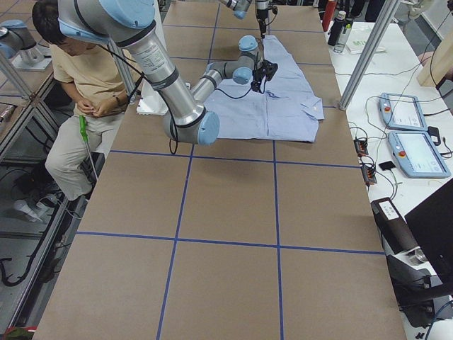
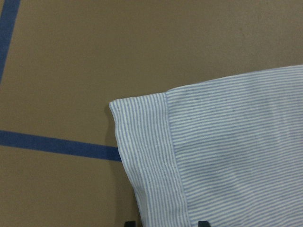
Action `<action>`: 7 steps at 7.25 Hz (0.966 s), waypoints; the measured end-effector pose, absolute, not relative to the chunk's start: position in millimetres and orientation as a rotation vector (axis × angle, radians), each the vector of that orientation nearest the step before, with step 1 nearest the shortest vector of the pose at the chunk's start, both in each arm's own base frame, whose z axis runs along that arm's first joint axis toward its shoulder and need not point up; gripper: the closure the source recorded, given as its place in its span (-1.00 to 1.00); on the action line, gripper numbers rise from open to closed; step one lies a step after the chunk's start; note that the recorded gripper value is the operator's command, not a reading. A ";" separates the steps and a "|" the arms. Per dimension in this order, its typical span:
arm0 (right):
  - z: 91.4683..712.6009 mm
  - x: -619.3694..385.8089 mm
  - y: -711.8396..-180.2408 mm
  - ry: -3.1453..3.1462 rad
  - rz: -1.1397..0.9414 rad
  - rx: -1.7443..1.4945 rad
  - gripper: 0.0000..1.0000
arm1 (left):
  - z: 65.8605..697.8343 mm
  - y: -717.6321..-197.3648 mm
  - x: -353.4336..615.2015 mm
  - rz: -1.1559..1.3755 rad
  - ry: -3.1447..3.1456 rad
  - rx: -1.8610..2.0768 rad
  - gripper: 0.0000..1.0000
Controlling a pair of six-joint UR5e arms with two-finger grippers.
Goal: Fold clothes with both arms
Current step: 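Release the sleeve with the right gripper while the left reaches the other cuff, then fold the other cuff toward the collar with the left gripper while the right withdraws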
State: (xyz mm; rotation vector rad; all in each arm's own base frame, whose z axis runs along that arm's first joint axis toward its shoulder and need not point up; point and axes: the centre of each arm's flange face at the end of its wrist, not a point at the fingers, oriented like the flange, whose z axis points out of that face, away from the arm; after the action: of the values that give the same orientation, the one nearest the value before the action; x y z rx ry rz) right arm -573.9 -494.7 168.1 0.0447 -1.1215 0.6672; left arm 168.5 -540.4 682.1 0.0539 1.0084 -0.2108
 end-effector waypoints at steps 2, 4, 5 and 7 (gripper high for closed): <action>168.9 -573.9 -494.6 -1.120 0.667 0.045 -0.99 | 676.3 -540.2 169.1 -0.205 1.015 0.061 1.00; 167.4 -567.0 -497.5 -1.123 0.673 0.049 -0.99 | 621.9 -546.6 170.4 -0.166 1.064 0.140 1.00; 168.8 -556.5 -502.6 -1.116 0.683 0.051 -0.99 | 568.0 -552.5 170.3 -0.130 1.108 0.219 1.00; 194.0 -506.1 -521.0 -1.096 0.709 0.037 -1.00 | 443.5 -572.5 178.2 -0.045 1.196 0.416 1.00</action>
State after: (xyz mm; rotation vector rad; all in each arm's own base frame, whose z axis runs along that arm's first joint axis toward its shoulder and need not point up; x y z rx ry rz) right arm -506.1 -521.0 194.0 0.0369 -1.0957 0.7088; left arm 178.2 -572.5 443.5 0.4161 1.1960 -0.0451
